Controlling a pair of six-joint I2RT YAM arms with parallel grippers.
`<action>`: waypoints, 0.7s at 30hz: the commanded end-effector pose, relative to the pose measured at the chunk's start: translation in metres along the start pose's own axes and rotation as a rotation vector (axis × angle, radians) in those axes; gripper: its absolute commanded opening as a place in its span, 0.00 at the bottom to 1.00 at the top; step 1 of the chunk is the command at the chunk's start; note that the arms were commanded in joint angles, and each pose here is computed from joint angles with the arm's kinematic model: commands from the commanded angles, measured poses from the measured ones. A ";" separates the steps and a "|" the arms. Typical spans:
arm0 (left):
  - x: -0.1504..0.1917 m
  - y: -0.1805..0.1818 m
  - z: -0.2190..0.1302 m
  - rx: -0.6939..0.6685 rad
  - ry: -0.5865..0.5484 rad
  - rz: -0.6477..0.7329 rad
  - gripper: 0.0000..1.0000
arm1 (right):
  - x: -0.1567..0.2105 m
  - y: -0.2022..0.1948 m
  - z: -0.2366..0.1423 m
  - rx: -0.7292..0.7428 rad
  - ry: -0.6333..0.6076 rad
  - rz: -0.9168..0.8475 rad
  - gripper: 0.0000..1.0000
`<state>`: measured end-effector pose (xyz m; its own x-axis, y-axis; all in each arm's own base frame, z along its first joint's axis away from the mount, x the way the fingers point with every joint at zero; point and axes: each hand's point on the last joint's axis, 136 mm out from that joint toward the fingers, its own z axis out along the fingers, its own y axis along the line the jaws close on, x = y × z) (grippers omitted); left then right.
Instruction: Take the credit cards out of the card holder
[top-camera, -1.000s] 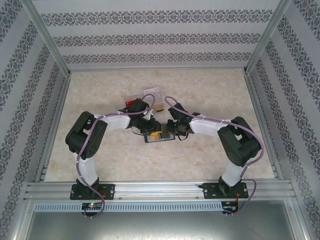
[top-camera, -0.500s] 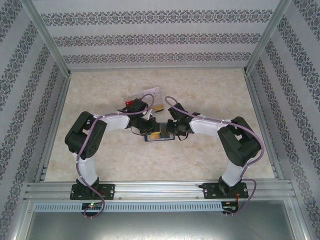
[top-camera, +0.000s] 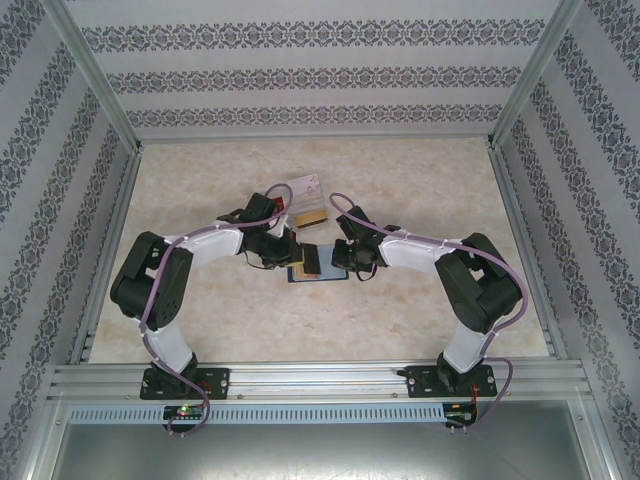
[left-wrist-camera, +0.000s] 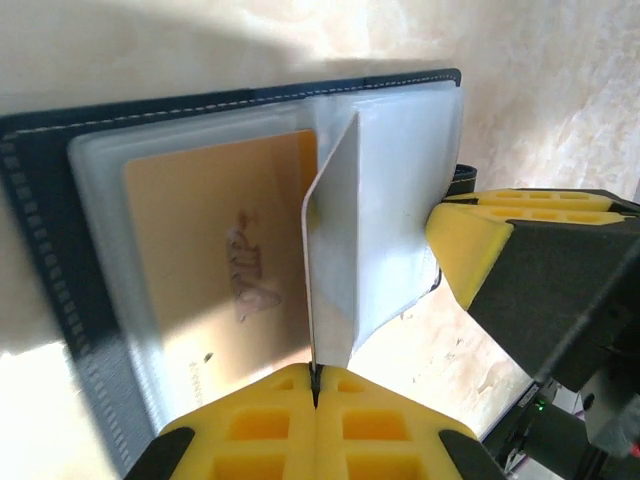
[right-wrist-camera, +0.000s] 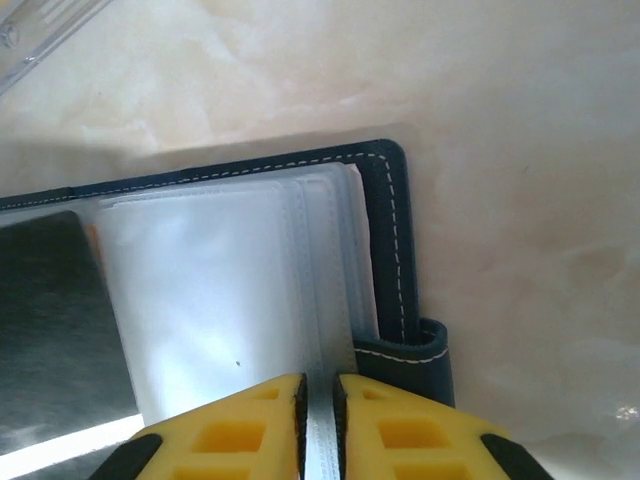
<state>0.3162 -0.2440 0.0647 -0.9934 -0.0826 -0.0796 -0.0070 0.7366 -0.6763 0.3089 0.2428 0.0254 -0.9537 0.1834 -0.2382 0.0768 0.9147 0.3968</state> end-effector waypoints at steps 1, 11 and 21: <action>0.000 0.007 -0.025 -0.052 -0.040 0.030 0.01 | -0.010 0.010 -0.017 -0.056 -0.029 -0.026 0.25; -0.010 -0.038 -0.065 0.080 -0.123 0.117 0.00 | -0.036 0.093 -0.068 -0.528 -0.058 -0.120 0.65; -0.018 -0.070 -0.096 0.283 -0.184 0.131 0.00 | -0.049 0.123 -0.095 -0.732 0.000 -0.137 0.75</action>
<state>0.3232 -0.2276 0.1661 -0.9538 -0.1207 -0.2751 0.1468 0.6116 -0.7774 0.3360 0.2980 0.1463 -0.9378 0.1249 -0.3238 -0.2041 0.5561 0.8057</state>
